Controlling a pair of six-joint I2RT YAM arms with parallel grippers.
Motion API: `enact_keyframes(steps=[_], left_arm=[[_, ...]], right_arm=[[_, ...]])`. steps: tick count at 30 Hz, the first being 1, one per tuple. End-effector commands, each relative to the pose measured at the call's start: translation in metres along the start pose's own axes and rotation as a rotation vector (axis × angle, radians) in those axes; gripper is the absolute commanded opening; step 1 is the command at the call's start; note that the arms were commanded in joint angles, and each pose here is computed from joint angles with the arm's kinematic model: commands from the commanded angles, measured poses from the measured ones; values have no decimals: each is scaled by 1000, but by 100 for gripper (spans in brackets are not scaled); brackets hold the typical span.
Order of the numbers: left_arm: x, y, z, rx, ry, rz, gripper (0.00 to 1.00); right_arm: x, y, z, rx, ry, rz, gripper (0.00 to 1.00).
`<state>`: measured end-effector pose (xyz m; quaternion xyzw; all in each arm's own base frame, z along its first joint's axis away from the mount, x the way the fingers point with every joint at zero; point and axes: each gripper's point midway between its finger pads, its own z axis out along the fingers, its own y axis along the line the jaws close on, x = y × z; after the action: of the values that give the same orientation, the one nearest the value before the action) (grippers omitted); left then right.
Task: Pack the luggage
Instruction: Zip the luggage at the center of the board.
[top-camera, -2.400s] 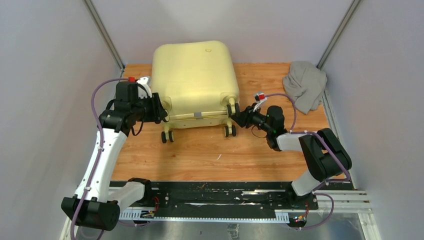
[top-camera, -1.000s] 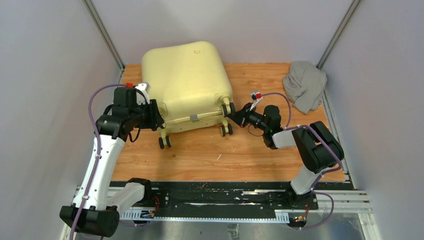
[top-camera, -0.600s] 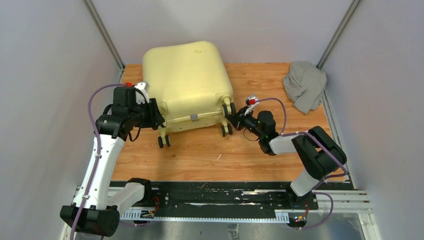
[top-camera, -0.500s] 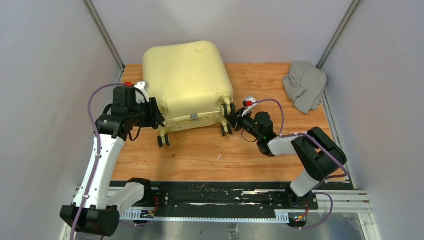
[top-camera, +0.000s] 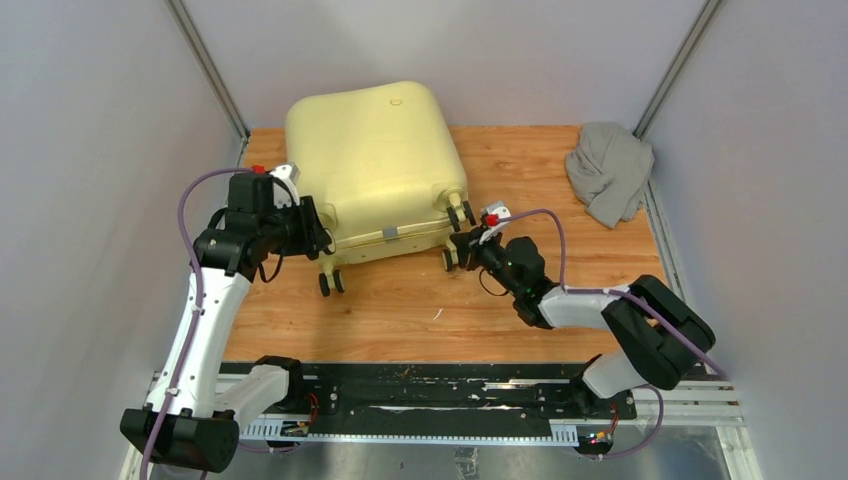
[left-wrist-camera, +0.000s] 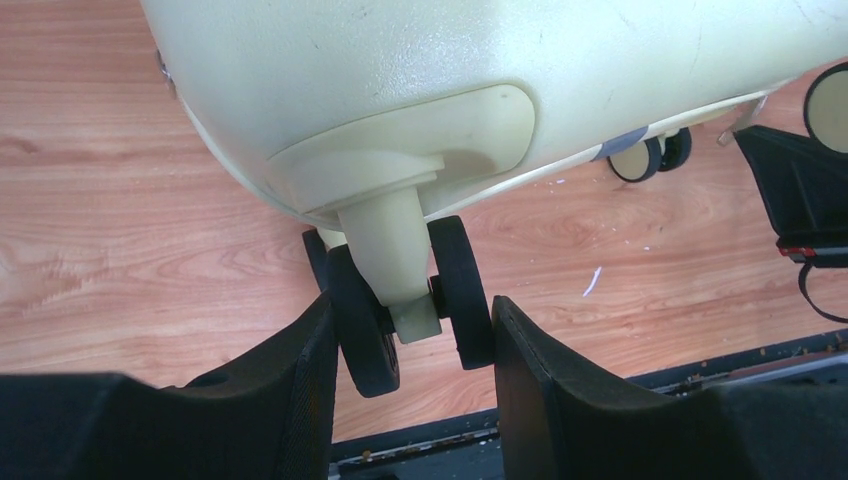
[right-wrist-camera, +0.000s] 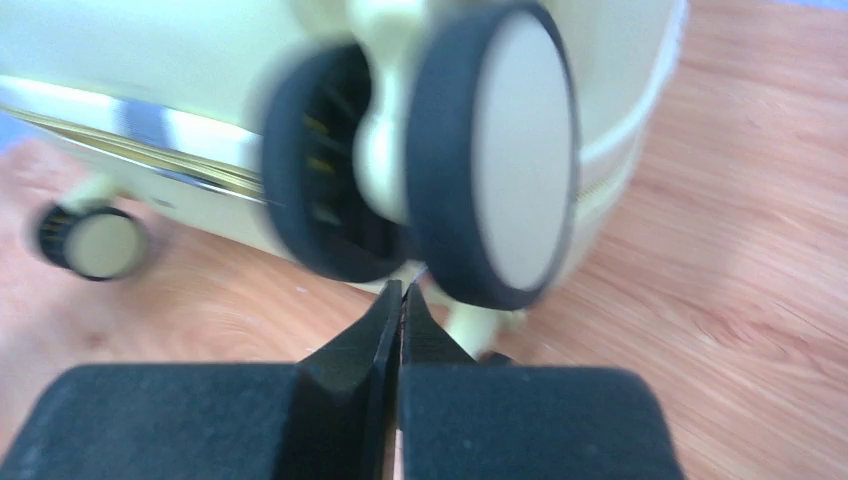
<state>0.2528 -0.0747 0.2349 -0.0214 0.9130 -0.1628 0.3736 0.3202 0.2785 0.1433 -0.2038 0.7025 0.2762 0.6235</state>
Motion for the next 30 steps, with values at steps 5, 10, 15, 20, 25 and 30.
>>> enact_keyframes(steps=[5, 10, 15, 20, 25, 30], left_arm=[[-61, -96, -37, 442, -240, 157, 0], [-57, -95, -37, 444, -237, 154, 0], [-66, -94, -46, 423, -271, 175, 0], [-72, -92, -49, 398, -298, 189, 0], [-77, -87, -49, 364, -315, 194, 0], [-85, -86, -53, 344, -339, 199, 0]], right_arm=[[-62, 74, -14, -358, -219, 113, 0], [-54, 77, -9, -331, -177, 76, 0], [-50, 28, -19, -135, -124, 103, 15], [-42, -16, -50, -43, -98, 124, 45], [-18, -32, -73, -10, -40, 141, 52], [4, -39, -82, 12, -5, 169, 52]])
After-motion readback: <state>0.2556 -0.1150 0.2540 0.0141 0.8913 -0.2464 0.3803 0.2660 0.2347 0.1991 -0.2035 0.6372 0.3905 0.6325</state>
